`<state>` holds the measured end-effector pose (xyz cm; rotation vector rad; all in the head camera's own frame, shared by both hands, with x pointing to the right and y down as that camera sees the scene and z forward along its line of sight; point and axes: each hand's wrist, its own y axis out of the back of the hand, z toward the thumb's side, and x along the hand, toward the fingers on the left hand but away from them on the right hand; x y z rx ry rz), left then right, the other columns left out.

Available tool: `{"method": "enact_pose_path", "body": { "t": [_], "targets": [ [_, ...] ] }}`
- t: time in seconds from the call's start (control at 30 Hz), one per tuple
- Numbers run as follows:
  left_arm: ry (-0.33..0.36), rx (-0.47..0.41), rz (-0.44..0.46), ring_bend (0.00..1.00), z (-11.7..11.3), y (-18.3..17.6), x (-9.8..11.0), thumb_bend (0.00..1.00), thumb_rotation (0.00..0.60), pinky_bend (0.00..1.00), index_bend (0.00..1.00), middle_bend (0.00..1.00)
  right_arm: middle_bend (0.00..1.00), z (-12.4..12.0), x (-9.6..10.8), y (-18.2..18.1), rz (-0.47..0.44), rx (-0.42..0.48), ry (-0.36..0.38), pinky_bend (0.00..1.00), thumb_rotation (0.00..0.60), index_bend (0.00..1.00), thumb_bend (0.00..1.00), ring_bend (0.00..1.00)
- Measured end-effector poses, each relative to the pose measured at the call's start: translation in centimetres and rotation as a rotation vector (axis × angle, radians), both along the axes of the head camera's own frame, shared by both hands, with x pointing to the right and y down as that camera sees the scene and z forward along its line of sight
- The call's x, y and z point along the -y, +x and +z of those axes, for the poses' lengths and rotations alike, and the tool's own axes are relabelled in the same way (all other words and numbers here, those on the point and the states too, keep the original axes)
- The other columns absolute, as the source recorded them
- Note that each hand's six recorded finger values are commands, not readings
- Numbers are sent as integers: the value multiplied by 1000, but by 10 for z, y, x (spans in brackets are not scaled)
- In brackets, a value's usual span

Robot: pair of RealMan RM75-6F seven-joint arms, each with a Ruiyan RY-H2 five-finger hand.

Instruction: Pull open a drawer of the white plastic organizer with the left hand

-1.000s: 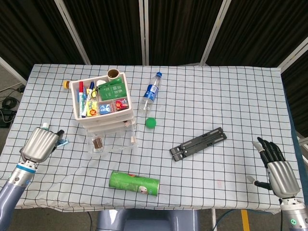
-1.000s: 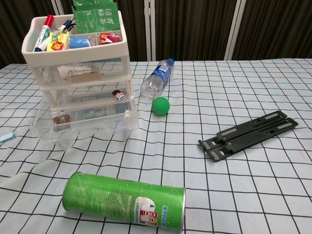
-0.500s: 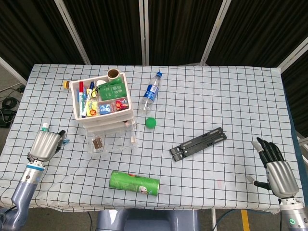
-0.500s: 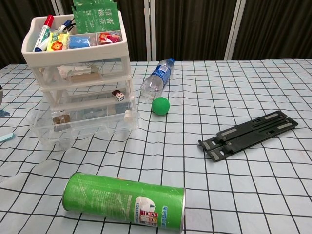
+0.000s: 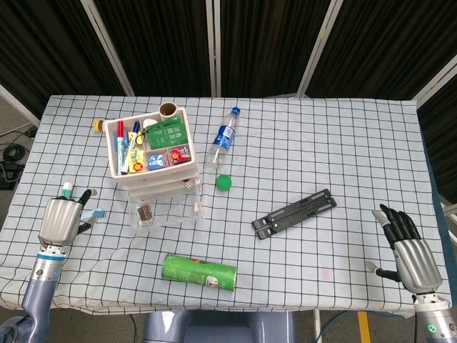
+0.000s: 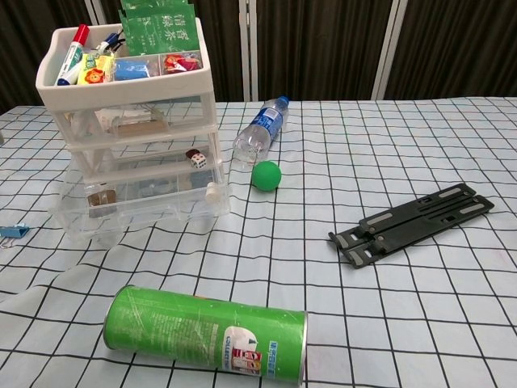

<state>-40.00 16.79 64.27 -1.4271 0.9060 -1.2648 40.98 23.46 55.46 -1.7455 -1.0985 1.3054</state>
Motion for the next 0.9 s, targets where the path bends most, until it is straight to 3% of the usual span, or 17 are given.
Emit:
{"method": "enact_pose_path", "body": {
  "t": [0.1, 0.27, 0.4, 0.5, 0.6, 0.73, 0.9],
  "targets": [
    [40, -33, -8, 809, -10, -2, -5, 77, 600, 669, 367, 959, 0, 1, -1, -1, -2, -3, -3, 0, 600, 0, 13, 0],
    [121, -61, -13, 619, -27, -6, -12, 32, 600, 535, 346, 704, 0, 2, -1, -2, -7, -5, -5, 0, 600, 0, 14, 0],
    [158, -39, -17, 262, -35, -9, -18, 0, 600, 242, 130, 290, 0, 2, -1, -2, -6, -7, -2, 0, 600, 0, 13, 0],
    [146, -38, -27, 37, -36, -9, -23, 0, 600, 54, 15, 44, 0, 2, -1, -1, -4, -7, -1, 0, 600, 0, 14, 0],
    [100, -69, -55, 0, -38, -8, -31, 0, 600, 0, 0, 0, 0, 2, -1, -1, -2, -8, -1, 0, 600, 0, 14, 0],
    [21, -129, -110, 0, -43, -8, -41, 0, 600, 0, 0, 0, 0, 2, 0, -1, -2, -6, -2, 0, 600, 0, 14, 0],
    [-51, -136, -161, 0, -48, -16, -55, 0, 600, 0, 0, 0, 0, 2, 0, -2, -2, -5, 2, 0, 600, 0, 14, 0]
  ]
}}
